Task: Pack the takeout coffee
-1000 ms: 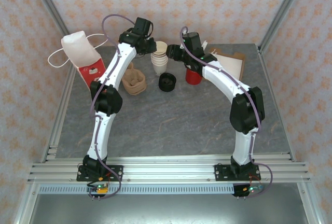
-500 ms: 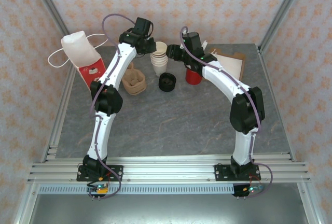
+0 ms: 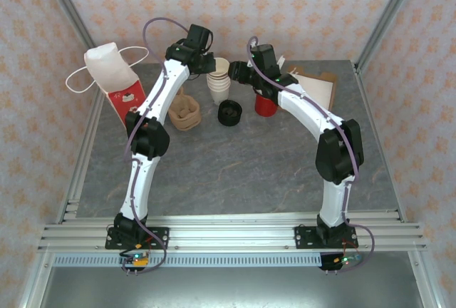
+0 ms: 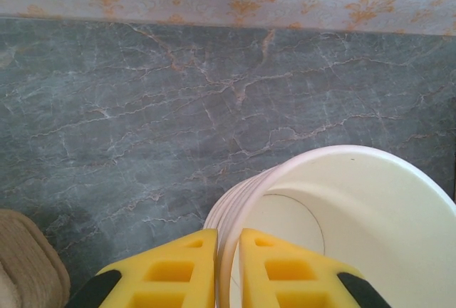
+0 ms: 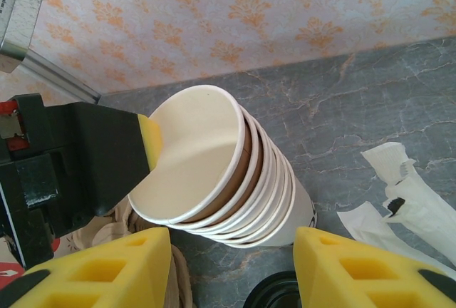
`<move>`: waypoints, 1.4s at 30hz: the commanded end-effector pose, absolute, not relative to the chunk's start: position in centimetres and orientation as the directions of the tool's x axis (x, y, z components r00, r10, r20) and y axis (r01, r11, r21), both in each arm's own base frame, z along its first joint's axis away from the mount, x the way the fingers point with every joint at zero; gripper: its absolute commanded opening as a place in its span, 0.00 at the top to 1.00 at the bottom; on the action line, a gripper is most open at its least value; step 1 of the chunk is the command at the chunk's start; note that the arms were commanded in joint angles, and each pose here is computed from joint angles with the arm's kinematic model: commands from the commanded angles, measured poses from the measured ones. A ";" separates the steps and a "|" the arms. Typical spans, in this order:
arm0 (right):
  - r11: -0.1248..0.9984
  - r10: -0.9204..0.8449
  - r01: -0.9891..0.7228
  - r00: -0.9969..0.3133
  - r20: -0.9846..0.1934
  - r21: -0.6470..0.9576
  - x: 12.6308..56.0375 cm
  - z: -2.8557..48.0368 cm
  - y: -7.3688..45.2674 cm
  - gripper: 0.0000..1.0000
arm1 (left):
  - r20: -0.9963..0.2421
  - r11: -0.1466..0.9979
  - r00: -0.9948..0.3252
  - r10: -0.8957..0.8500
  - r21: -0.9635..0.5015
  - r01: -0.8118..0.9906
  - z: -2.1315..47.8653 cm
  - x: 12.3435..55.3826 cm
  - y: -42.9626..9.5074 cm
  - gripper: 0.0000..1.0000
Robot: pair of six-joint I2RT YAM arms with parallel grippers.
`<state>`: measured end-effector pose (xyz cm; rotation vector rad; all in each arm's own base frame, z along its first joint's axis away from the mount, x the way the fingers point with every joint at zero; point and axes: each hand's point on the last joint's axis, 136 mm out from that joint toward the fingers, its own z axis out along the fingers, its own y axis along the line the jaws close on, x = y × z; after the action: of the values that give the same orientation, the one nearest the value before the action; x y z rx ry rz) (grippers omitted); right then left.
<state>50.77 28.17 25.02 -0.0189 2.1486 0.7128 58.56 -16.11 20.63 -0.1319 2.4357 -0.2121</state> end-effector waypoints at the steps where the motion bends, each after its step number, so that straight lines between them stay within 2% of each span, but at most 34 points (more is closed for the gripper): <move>1: 0.838 0.223 -0.261 -0.637 -0.738 0.479 50.3 25.5 27.6 0.51 | -0.666 0.989 -0.736 -0.120 -0.148 -0.028 22.1 58.8 -15.9 0.85; 7: 0.839 0.222 -0.259 -0.641 -0.735 0.479 50.2 25.4 27.6 0.51 | -0.670 0.991 -0.735 -0.102 -0.135 -0.015 22.2 58.7 -16.0 0.87; 16: 0.842 0.220 -0.254 -0.644 -0.733 0.476 50.1 25.1 27.4 0.51 | -0.681 0.993 -0.728 -0.082 -0.117 -0.003 22.6 58.7 -16.1 0.84; 24: 0.844 0.218 -0.252 -0.644 -0.734 0.472 50.0 25.1 27.3 0.51 | -0.684 0.994 -0.727 -0.069 -0.111 0.010 22.7 58.7 -16.4 0.85; 36: 0.845 0.220 -0.254 -0.636 -0.739 0.471 49.6 25.8 27.1 0.51 | -0.714 0.990 -0.692 -0.106 -0.142 -0.006 24.9 58.6 -16.4 1.00; 42: 0.846 0.226 -0.257 -0.622 -0.750 0.468 48.9 27.2 26.6 0.47 | -0.745 0.970 -0.636 -0.204 -0.240 -0.030 28.5 58.4 -16.5 1.00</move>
<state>49.65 27.66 23.83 -0.0189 2.1933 0.6994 58.70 -16.35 21.84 -0.0981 2.4000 -0.1756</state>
